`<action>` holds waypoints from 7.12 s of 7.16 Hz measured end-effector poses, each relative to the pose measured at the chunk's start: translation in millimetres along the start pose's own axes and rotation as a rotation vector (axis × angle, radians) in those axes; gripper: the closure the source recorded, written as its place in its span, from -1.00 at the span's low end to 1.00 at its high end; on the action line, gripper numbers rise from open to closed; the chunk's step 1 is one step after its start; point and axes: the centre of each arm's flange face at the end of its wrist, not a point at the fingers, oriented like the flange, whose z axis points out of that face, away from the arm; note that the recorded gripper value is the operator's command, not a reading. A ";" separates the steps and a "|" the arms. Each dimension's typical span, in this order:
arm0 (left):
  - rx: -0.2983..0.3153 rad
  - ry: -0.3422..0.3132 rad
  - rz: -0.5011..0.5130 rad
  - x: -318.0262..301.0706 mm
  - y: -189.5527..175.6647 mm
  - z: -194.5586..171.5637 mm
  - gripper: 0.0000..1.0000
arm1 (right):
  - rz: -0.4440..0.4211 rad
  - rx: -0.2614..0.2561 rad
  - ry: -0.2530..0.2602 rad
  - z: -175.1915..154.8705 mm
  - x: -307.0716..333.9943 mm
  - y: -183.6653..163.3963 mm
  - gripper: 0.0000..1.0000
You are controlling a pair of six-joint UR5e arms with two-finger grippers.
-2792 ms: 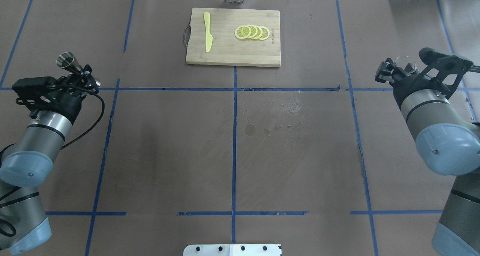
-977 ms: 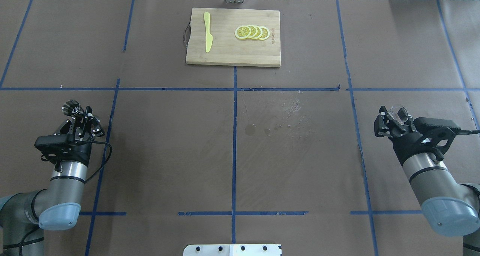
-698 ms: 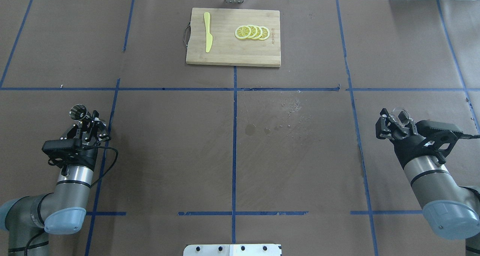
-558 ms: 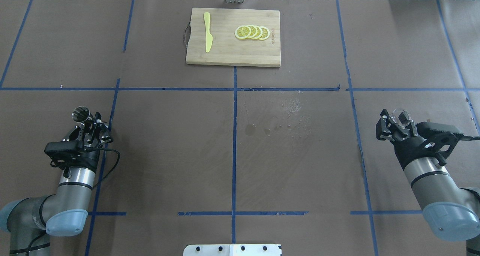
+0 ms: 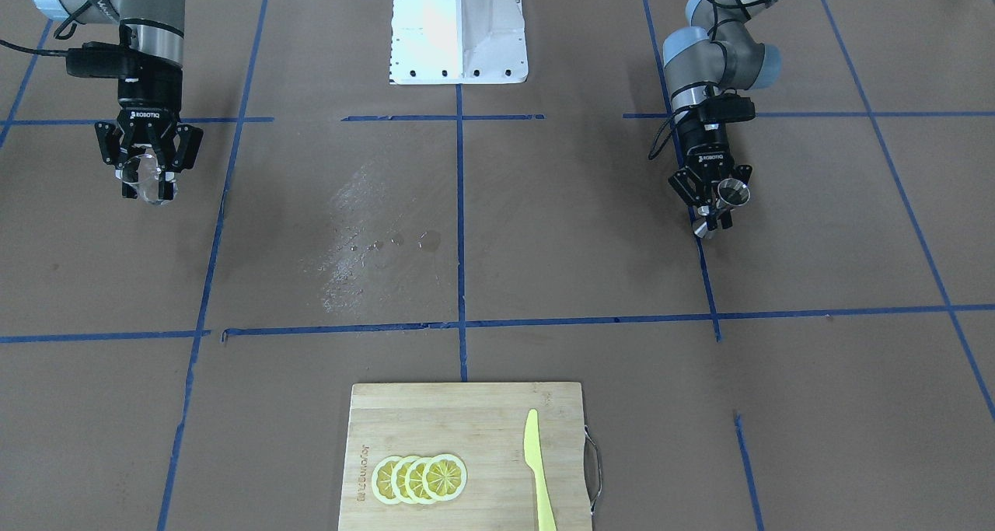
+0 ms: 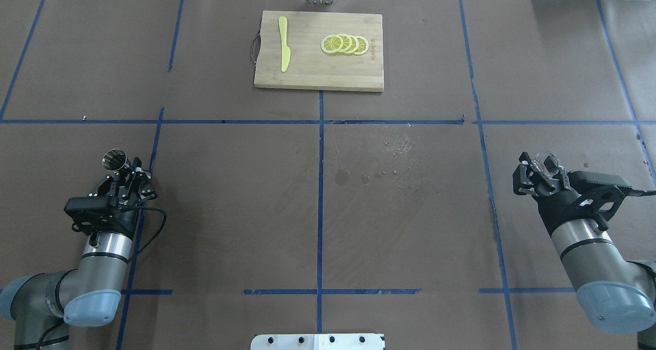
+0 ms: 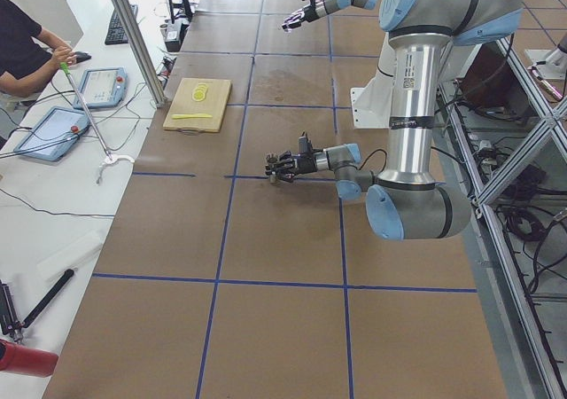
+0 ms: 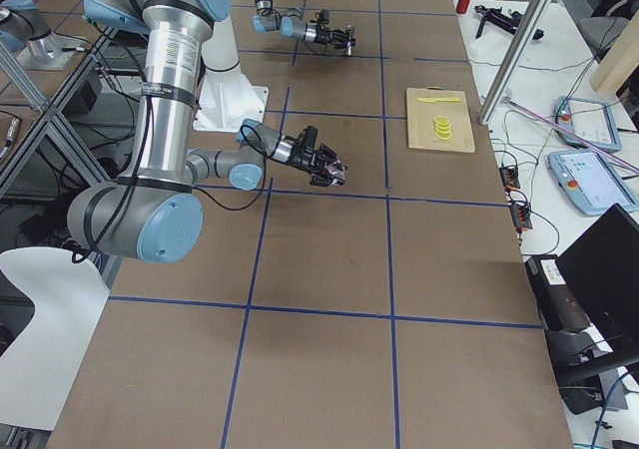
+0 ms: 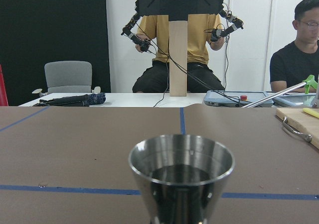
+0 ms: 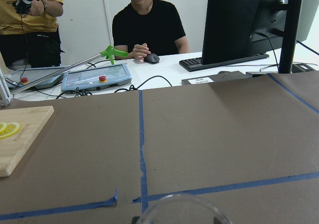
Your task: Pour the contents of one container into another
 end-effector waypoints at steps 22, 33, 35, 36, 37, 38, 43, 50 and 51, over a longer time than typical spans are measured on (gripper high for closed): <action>-0.563 0.223 0.086 -41.6 -97.0 -77.5 -1.00 | 0.001 0.062 -0.021 -6.5 8.3 50.6 1.00; -0.666 0.353 0.104 -35.3 -173.3 -96.0 -1.00 | -0.073 0.086 -0.033 3.8 14.9 127.7 0.13; -0.667 0.348 0.108 -37.7 -172.7 -95.3 -1.00 | -0.077 0.087 -0.033 4.0 15.5 128.7 -0.57; -0.666 0.347 0.108 -38.1 -172.9 -95.0 -1.00 | -0.077 0.088 -0.033 4.2 15.6 129.1 -0.69; -0.666 0.346 0.108 -38.5 -173.0 -94.7 -1.00 | -0.076 0.088 -0.033 4.3 15.6 129.2 -0.92; -0.665 0.346 0.107 -38.4 -173.7 -94.7 -1.00 | -0.075 0.088 -0.033 4.3 15.4 129.3 -0.97; -0.658 0.347 0.099 -37.3 -178.1 -93.3 -1.00 | -0.049 0.061 -0.050 1.0 8.3 125.9 -1.00; -0.654 0.353 0.091 -34.0 -181.1 -93.7 -1.00 | -0.106 -0.203 -0.031 -31.8 40.0 91.4 -1.00; -0.652 0.357 0.087 -32.5 -183.7 -94.7 -1.00 | -0.109 -0.287 -0.030 -42.6 43.2 82.7 -1.00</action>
